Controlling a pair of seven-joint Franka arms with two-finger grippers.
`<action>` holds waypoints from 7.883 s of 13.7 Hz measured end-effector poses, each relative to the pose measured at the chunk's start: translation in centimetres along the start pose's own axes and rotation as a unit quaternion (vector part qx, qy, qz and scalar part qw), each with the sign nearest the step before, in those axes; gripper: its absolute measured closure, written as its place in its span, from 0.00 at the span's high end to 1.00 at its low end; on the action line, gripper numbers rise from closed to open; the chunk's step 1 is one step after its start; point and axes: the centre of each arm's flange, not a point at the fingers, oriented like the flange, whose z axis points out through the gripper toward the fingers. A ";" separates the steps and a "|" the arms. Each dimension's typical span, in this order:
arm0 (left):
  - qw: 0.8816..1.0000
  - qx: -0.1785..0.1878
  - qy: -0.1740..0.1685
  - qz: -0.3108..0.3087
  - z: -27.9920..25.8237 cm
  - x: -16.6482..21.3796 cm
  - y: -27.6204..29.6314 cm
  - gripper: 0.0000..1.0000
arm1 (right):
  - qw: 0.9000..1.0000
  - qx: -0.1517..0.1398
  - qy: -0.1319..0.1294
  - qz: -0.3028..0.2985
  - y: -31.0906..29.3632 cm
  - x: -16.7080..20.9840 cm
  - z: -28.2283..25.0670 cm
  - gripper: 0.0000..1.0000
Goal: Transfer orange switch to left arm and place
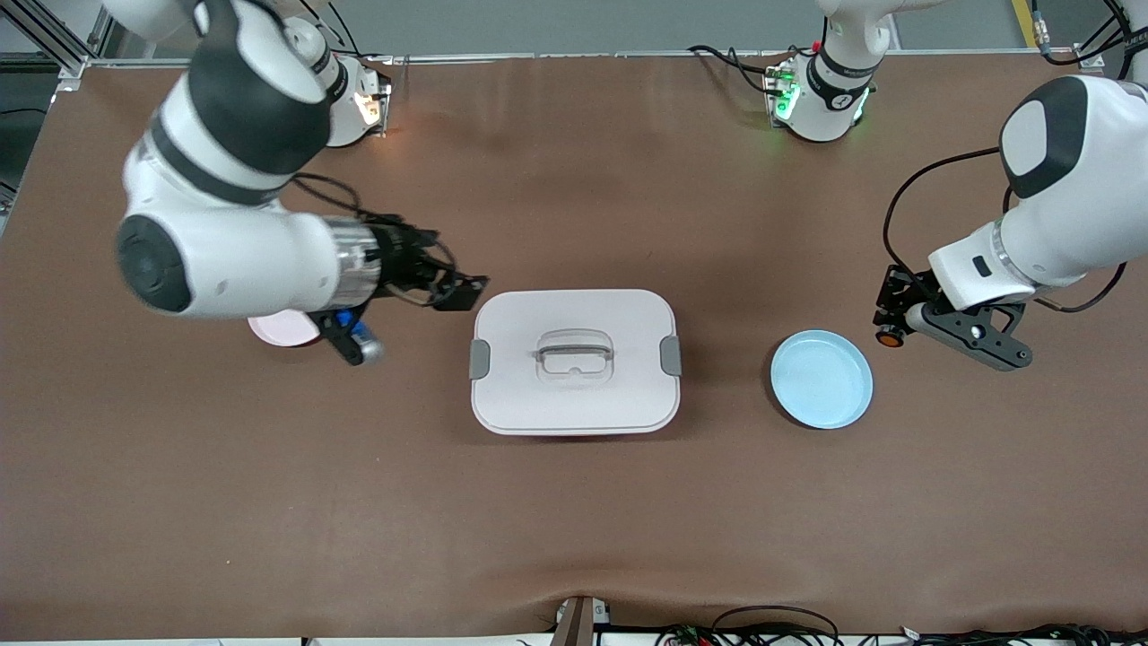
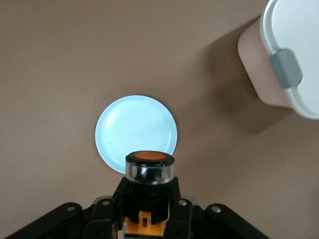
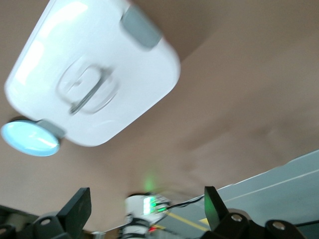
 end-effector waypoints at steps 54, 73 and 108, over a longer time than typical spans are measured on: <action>0.882 0.052 0.023 0.469 26.5 -1.0 -5.0 0.93 | 0.901 -0.133 0.245 -0.333 25.3 5.9 -17.9 1.00; 0.990 0.067 0.029 -0.118 -1.7 4.3 -4.8 1.00 | 0.891 -0.125 0.274 -0.340 26.2 4.5 -18.1 1.00; 0.967 0.076 -0.012 -0.244 -16.9 -9.7 3.2 1.00 | 0.891 -0.122 0.280 -0.336 26.6 4.7 -18.4 1.00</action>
